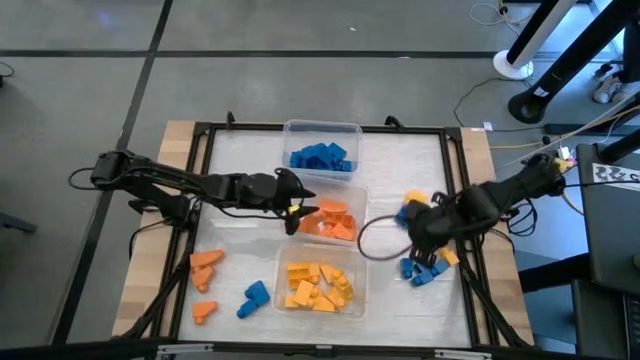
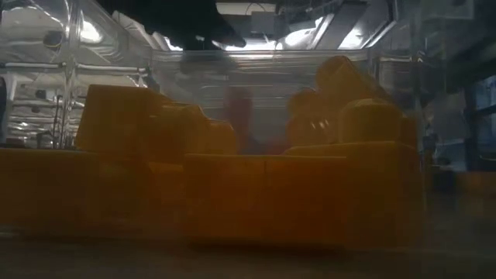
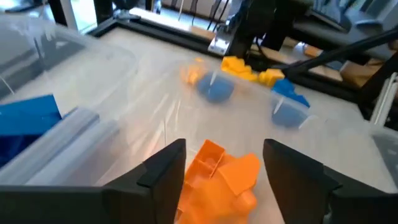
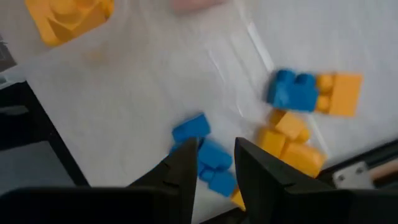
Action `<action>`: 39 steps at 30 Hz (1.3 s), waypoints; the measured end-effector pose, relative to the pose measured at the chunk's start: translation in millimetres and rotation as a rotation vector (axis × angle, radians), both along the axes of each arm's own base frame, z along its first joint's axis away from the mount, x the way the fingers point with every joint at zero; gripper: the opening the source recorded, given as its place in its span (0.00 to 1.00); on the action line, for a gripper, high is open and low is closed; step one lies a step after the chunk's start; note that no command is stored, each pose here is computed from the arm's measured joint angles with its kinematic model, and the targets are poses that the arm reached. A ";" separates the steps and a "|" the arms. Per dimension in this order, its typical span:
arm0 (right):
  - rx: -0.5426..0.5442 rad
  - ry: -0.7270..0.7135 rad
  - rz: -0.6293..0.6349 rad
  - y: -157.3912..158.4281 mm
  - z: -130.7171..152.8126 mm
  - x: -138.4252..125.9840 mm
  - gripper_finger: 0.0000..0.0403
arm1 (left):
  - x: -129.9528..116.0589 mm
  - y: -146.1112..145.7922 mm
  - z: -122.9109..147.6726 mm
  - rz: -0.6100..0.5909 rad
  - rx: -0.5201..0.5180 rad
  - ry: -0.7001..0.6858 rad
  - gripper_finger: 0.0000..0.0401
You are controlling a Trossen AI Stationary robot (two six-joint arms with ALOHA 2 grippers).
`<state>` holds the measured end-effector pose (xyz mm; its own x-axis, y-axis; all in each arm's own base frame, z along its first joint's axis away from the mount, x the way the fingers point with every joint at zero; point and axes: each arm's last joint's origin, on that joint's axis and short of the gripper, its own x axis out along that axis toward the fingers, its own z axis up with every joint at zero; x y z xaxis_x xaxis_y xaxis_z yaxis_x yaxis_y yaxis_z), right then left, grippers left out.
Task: Sort blocks
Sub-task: Put the orange game piece into the middle transparent bin, then put the blue game piece into the top transparent bin
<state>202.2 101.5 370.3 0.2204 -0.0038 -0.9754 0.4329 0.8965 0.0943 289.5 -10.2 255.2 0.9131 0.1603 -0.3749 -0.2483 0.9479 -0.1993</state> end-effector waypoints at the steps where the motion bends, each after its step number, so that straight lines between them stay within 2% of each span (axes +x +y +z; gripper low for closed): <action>1: 0.002 0.012 -0.021 5.1 -2.9 1.6 0.27 | 1.2 -0.1 -2.1 0.002 -0.005 0.007 0.52; 6: -0.026 0.092 -0.076 32.9 -24.3 13.6 0.27 | 2.5 -0.1 -3.9 0.003 -0.006 0.010 0.57; 12: -0.088 0.213 -0.065 60.8 -59.8 33.6 0.27 | 1.6 -0.1 -2.3 -0.009 0.021 0.009 0.58; 19: -0.091 0.368 -0.069 75.7 -94.4 51.6 0.27 | 1.7 -0.2 -2.1 -0.008 0.017 0.007 0.58; 23: -0.074 0.411 -0.063 74.8 -93.3 48.5 0.27 | 1.6 -0.2 -2.2 -0.008 0.019 0.008 0.58; 29: -0.088 0.313 -0.012 55.2 -71.4 22.8 0.27 | 1.6 -0.2 -2.2 -0.008 0.019 0.008 0.58; 31: -0.100 0.311 -0.061 43.3 -74.2 6.4 0.27 | 1.6 -0.2 -2.2 -0.008 0.018 0.008 0.58; 34: -0.061 0.273 -0.228 26.3 -89.6 -18.0 0.27 | 1.6 -0.2 -2.2 -0.006 0.012 0.007 0.58; 37: 0.107 0.135 -0.434 20.2 -113.6 -26.2 0.27 | 1.6 -0.8 -2.3 -0.008 0.011 0.008 0.58; 39: 0.219 0.037 -0.498 20.3 -127.5 -25.6 0.27 | 1.5 -0.9 -2.2 -0.008 0.013 0.007 0.58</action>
